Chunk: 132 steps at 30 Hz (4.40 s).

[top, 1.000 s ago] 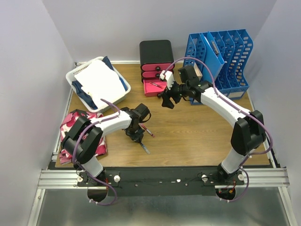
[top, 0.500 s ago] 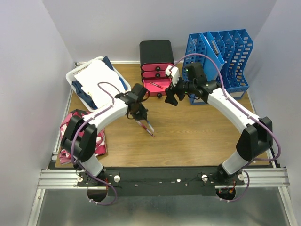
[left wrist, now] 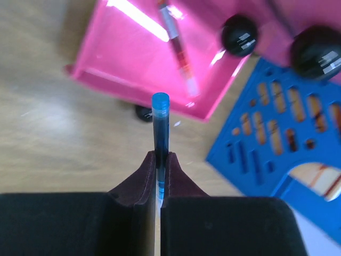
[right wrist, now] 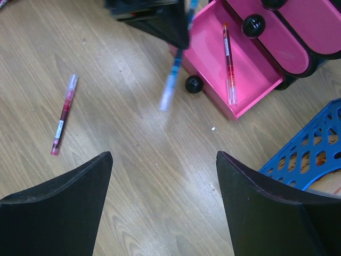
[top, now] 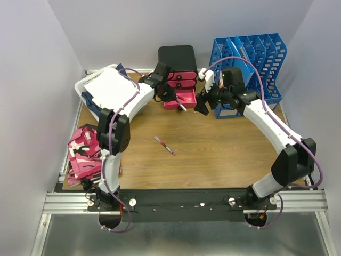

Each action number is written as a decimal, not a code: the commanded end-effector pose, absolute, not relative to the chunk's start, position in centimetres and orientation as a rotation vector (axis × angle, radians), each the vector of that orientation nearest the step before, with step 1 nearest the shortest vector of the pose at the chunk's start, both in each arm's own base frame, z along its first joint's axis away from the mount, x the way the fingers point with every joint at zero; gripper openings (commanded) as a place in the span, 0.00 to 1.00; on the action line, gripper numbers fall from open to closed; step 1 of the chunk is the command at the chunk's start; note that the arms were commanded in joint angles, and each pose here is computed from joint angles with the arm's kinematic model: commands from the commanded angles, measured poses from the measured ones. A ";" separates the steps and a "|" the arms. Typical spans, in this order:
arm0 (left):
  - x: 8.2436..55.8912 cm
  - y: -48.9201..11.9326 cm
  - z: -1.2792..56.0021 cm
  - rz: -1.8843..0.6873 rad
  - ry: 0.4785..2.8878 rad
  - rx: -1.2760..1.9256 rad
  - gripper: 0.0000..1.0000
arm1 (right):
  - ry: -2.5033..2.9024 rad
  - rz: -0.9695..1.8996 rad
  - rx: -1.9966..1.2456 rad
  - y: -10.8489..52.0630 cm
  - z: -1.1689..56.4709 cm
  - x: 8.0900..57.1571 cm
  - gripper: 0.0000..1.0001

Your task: Organize the desk

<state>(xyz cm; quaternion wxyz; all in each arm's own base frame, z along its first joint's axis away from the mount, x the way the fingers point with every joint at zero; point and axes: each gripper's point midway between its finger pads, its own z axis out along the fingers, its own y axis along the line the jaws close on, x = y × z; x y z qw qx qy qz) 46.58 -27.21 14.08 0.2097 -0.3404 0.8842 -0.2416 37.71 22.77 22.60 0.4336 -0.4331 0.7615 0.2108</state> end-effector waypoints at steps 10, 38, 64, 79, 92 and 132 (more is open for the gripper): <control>53.5 -27.0 12.7 -0.792 2.182 -1.423 0.09 | 1.908 0.584 -1.064 22.4 22.3 36.5 0.87; 50.7 -25.9 20.6 -1.214 2.040 -0.919 0.67 | 1.969 0.884 -1.200 26.3 16.9 34.6 0.87; 35.2 -10.3 25.0 -0.424 1.958 -0.520 0.99 | 2.264 0.376 -1.168 37.9 2.7 31.1 0.69; 27.8 -7.6 19.8 -0.400 2.001 -0.556 0.99 | 2.175 0.100 -1.240 36.4 1.7 31.5 0.01; 23.7 -10.2 9.2 -0.480 2.359 -0.520 0.99 | 1.986 0.352 -1.576 33.9 10.5 36.9 0.01; 21.9 -11.5 6.0 -0.461 2.582 -0.352 0.91 | 1.635 -0.002 -1.576 34.1 12.8 52.0 0.33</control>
